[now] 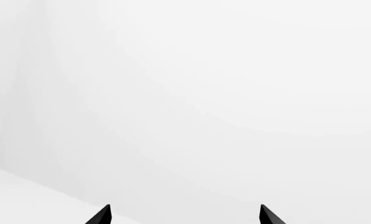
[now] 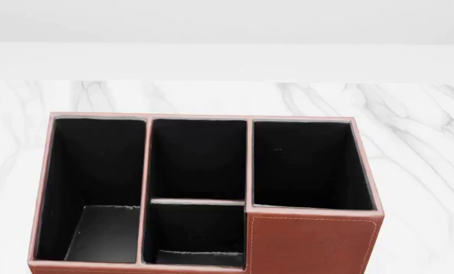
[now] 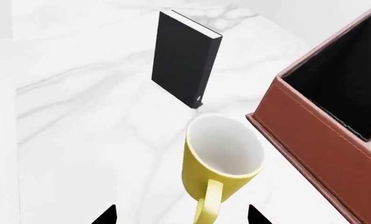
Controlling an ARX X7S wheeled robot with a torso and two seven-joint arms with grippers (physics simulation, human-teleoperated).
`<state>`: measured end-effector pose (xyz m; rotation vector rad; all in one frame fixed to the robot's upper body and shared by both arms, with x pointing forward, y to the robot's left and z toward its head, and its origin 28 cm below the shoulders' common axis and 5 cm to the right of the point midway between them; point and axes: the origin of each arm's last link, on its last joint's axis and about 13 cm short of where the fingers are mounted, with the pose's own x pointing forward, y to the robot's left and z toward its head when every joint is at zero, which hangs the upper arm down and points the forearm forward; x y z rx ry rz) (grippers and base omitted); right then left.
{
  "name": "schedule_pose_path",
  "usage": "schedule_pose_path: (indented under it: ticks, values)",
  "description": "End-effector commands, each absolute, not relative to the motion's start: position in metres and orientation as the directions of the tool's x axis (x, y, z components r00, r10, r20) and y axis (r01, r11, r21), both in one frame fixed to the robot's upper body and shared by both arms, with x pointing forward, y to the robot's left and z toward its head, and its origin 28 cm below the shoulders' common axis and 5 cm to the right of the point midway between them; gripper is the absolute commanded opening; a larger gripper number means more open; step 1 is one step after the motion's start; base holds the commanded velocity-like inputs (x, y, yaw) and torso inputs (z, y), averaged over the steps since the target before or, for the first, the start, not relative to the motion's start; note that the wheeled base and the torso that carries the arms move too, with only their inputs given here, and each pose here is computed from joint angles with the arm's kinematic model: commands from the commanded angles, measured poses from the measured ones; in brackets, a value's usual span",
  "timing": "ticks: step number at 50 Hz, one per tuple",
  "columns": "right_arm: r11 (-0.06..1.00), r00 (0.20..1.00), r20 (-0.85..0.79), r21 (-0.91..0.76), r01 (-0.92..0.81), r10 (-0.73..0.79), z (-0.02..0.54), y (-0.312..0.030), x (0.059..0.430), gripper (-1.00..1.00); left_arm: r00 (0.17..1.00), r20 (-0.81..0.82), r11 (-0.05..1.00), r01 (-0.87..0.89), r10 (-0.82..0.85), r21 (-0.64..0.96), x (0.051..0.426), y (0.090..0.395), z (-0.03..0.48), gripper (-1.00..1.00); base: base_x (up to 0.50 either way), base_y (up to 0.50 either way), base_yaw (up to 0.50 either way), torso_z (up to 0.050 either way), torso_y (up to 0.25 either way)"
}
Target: Pick up the yellow and white mug and place it to the right of the caddy.
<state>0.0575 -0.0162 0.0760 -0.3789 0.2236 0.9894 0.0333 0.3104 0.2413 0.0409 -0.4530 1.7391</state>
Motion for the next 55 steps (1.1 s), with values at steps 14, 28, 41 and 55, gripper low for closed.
schedule_pose_path:
  ticks: [14,28,41,55]
  values:
    - [0.580,0.573,-0.377,-0.106,-0.808,0.728,0.059,-0.014,0.076,1.00,-0.218,0.274,-0.141,-0.951,0.937,-0.275,0.034,0.310,0.241,1.00,0.00,0.00,0.00,0.000,0.000]
    - [0.569,0.552,-0.399,-0.089,-0.818,0.732,0.052,-0.010,0.078,1.00,-0.214,0.276,-0.137,-0.952,0.937,-0.274,0.036,0.308,0.241,1.00,0.00,0.00,0.00,0.000,0.000]
    - [0.602,0.569,-0.398,-0.050,-0.797,0.720,0.051,-0.012,0.090,1.00,-0.207,0.277,-0.130,-0.954,0.938,-0.271,0.037,0.308,0.241,1.00,0.00,0.00,0.00,0.000,0.000]
    - [0.613,0.572,-0.416,-0.044,-0.789,0.707,0.045,-0.011,0.097,1.00,-0.204,0.277,-0.128,-0.954,0.939,-0.271,0.038,0.307,0.241,1.00,0.00,0.00,0.00,0.000,0.000]
